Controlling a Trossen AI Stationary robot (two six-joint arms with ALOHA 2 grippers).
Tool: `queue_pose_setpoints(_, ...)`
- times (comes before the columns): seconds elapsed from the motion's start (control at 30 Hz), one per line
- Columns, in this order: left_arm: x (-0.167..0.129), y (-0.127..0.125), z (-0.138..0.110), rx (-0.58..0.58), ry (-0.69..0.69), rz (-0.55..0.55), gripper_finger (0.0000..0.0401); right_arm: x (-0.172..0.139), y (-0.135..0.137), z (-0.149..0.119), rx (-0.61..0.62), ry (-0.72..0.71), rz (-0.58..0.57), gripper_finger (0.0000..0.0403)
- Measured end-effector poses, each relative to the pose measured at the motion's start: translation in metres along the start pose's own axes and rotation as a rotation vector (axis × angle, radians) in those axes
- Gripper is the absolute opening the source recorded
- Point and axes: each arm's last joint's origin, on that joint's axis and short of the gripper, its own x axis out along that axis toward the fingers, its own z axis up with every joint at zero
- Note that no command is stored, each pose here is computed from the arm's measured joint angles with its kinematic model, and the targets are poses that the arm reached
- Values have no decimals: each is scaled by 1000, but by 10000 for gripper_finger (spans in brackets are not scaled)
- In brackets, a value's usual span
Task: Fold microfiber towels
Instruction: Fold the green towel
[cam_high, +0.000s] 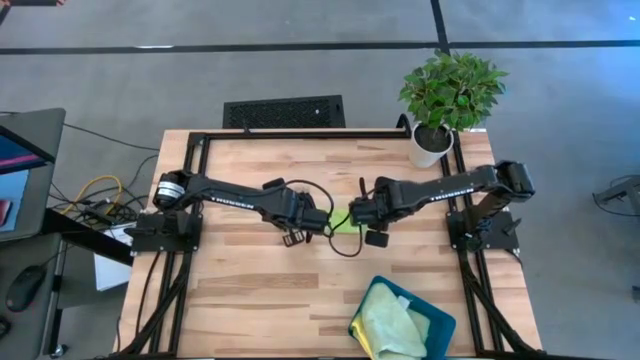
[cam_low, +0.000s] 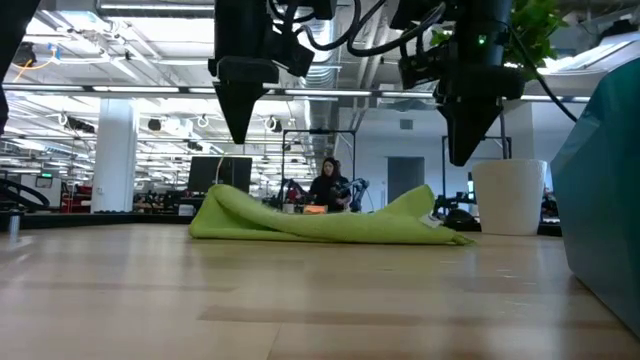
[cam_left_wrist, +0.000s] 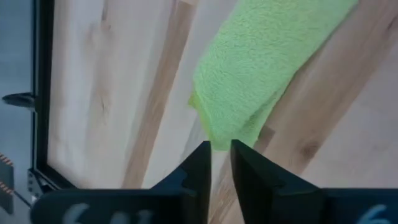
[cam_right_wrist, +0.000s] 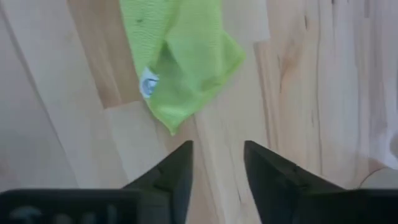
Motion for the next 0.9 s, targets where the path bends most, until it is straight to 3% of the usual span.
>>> queue_pose_setpoints(0.17,-3,-5,-3,26,-10,-3,91,-2,8,0,-22,-20,7,215)
queue_pose_setpoints(0.3,-5,-11,-6,37,-17,-6,105,-4,15,-1,-73,-37,14,233)
queue_pose_setpoints(0.57,-13,-26,-15,78,-35,-10,108,14,35,-11,-341,-73,95,222)
queue_pose_setpoints(0.9,-16,-32,-19,81,-44,-12,108,46,41,-18,-346,-178,89,198)
